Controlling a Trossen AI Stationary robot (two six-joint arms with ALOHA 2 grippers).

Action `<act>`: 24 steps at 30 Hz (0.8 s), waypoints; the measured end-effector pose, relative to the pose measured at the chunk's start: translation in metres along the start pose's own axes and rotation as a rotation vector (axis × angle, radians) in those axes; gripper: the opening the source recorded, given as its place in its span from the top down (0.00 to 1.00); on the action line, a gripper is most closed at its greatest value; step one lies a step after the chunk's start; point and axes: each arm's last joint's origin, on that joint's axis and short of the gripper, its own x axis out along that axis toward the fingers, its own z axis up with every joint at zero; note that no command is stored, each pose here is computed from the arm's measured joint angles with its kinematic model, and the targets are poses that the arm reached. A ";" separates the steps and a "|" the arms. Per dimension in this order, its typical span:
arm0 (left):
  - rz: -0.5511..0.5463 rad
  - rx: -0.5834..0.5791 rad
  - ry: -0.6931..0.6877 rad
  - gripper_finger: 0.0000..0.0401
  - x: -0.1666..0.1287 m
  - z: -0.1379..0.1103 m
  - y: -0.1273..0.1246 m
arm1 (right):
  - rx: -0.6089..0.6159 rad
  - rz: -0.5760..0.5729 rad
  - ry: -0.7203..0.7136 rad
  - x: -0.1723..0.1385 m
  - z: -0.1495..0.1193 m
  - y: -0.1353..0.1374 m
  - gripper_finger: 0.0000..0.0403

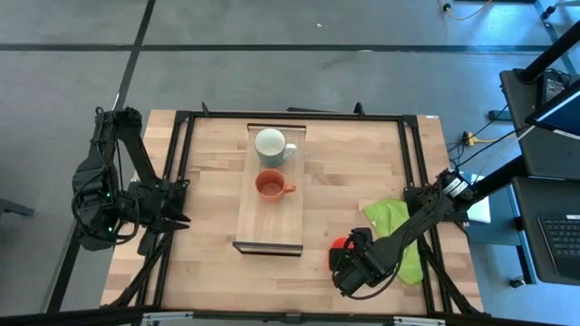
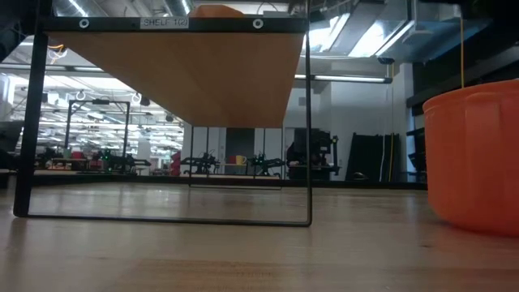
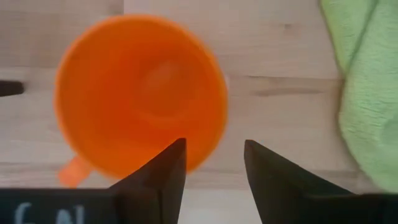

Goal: Stack small to large cups/mugs on shelf
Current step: Put the orange mug on the shelf

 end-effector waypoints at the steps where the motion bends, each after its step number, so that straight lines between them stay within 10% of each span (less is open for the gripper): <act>1: 0.001 0.000 0.000 0.83 0.000 0.000 0.000 | 0.001 0.000 0.001 0.002 0.000 0.000 0.60; 9: 0.000 -0.005 0.000 0.83 0.000 0.000 0.000 | -0.002 -0.020 -0.036 0.016 0.005 -0.003 0.61; 20: 0.014 -0.051 -0.045 0.83 0.000 0.001 0.000 | -0.073 -0.051 -0.085 0.018 0.009 -0.007 0.96; 24: 0.023 -0.056 -0.072 0.83 0.000 0.002 0.001 | -0.136 -0.050 -0.114 0.017 0.011 -0.007 0.95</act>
